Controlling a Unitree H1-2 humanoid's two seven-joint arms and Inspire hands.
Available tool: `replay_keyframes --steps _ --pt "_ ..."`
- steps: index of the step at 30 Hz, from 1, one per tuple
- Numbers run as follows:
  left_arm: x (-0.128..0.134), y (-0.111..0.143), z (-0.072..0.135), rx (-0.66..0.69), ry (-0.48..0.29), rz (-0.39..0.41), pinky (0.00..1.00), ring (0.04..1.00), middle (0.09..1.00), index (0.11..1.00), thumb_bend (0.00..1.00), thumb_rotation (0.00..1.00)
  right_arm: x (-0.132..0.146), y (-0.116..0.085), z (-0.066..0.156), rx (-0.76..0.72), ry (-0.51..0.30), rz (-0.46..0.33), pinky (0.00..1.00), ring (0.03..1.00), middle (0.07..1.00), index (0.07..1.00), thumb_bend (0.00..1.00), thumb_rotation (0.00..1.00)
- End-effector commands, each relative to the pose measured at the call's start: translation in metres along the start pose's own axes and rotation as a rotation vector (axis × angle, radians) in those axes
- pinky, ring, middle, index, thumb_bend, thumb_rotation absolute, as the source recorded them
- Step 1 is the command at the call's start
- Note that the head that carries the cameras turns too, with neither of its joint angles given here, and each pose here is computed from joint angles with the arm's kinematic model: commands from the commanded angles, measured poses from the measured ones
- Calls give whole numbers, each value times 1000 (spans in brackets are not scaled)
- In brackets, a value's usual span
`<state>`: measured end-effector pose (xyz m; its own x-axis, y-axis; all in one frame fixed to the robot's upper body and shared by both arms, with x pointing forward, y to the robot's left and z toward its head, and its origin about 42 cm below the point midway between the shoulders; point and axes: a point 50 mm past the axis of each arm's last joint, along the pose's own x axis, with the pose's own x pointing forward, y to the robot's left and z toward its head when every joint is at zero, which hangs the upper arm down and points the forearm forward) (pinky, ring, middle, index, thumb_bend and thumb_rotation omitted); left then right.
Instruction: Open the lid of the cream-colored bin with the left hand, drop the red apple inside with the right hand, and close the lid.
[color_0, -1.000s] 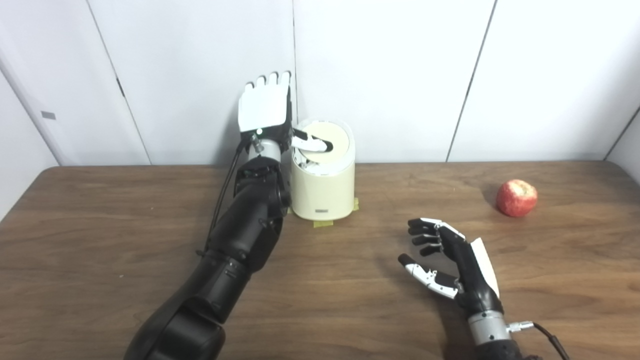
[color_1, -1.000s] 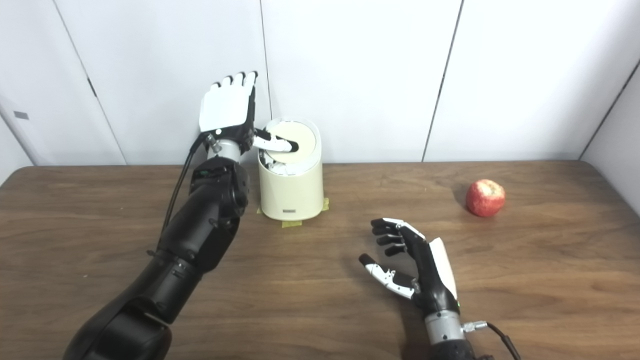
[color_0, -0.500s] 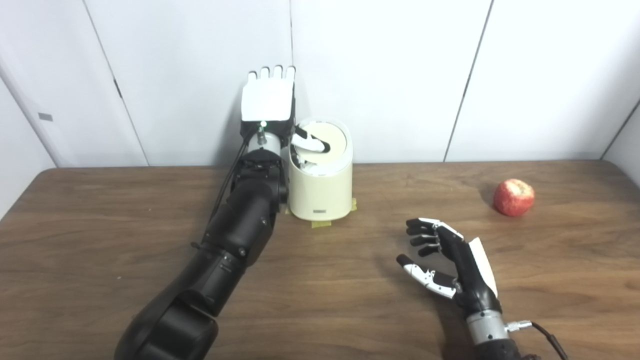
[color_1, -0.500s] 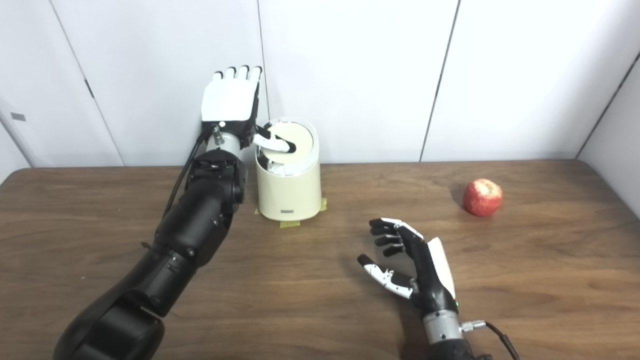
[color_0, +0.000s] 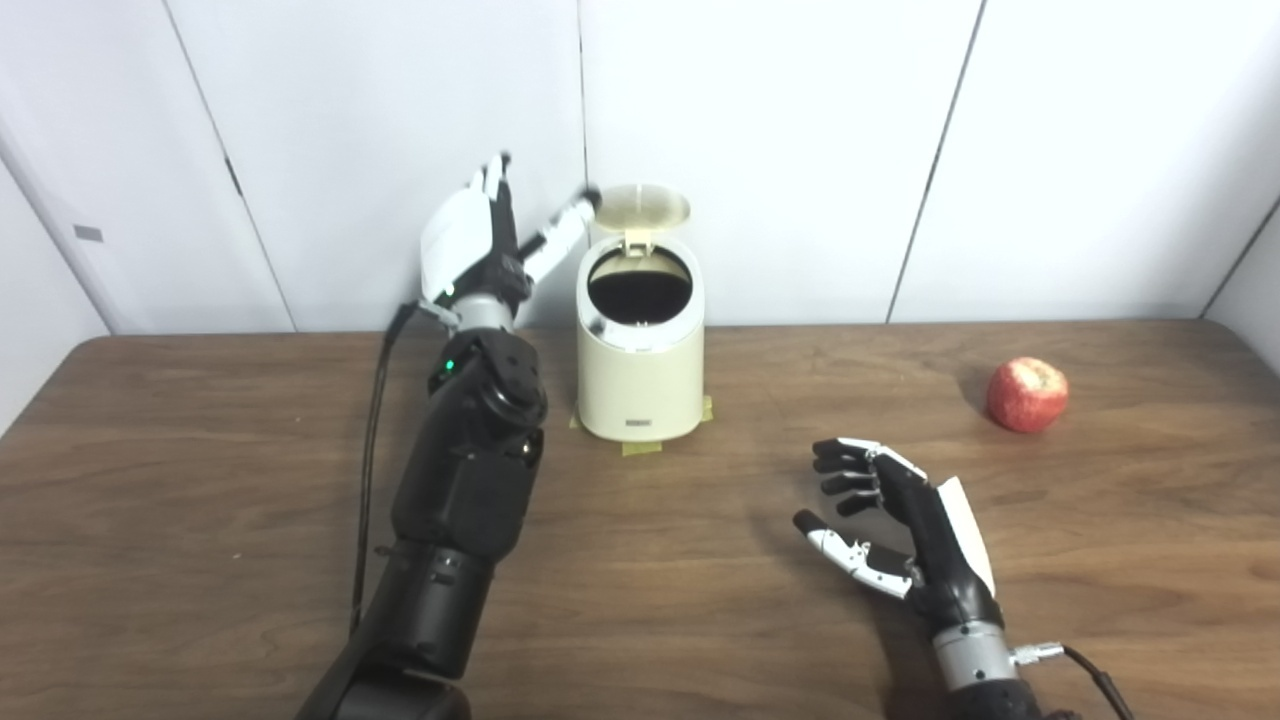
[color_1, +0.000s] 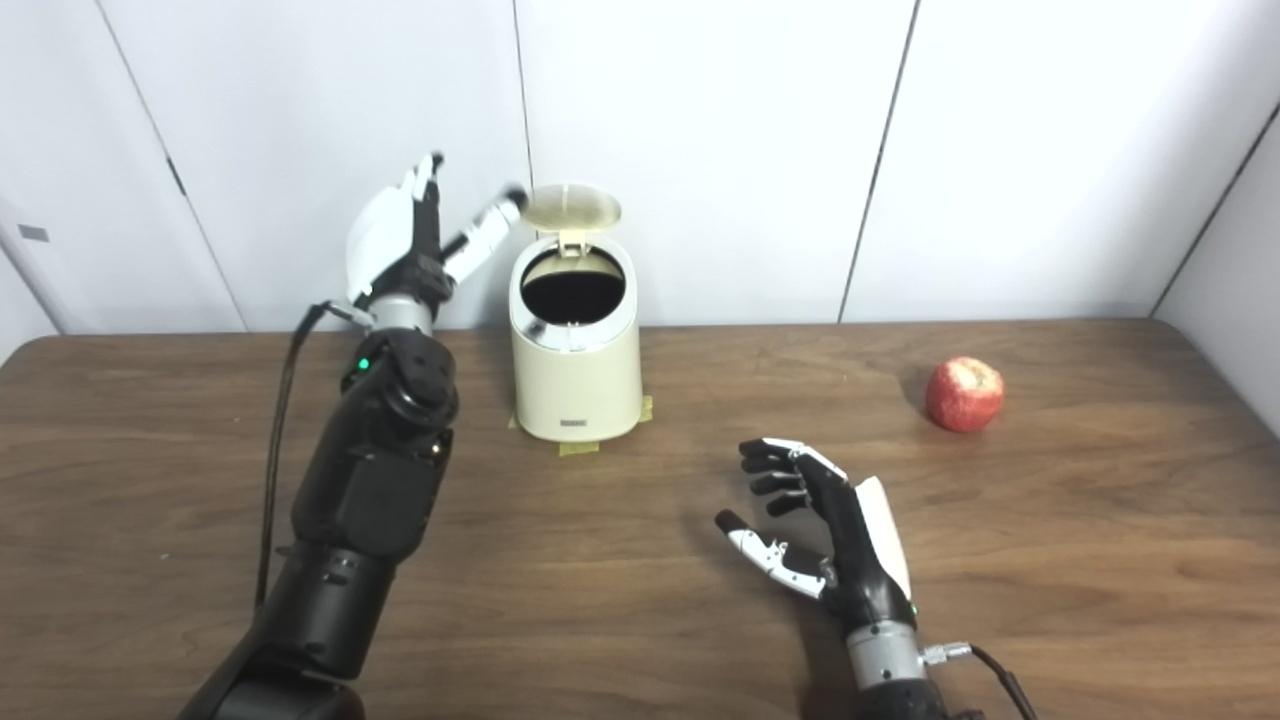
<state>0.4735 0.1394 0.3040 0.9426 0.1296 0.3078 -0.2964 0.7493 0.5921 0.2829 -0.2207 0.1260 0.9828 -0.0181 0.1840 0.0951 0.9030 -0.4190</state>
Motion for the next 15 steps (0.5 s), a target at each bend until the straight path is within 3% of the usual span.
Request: replay_keyframes --steps 1,6,8,10,15 --pt "0 23 32 -99 -161 92 1000 1000 1000 1000 555 1000 6 -1 7 16 -42 -14 548 643 685 684 290 186" --pt "-34 41 25 -293 -297 126 985 993 984 967 479 1000 7 -1 8 10 -55 -16 534 628 679 682 288 180" --pt "-52 46 14 -336 -329 136 827 885 880 855 351 1000 7 -3 9 9 -51 -19 539 636 681 688 291 220" --pt "-79 50 -7 -385 -337 126 782 847 841 819 278 998 7 -6 11 6 -53 -25 538 637 682 691 289 250" --pt "-129 54 -45 -517 -283 116 772 825 818 796 150 847 7 -11 18 5 -43 -42 569 658 694 698 282 330"
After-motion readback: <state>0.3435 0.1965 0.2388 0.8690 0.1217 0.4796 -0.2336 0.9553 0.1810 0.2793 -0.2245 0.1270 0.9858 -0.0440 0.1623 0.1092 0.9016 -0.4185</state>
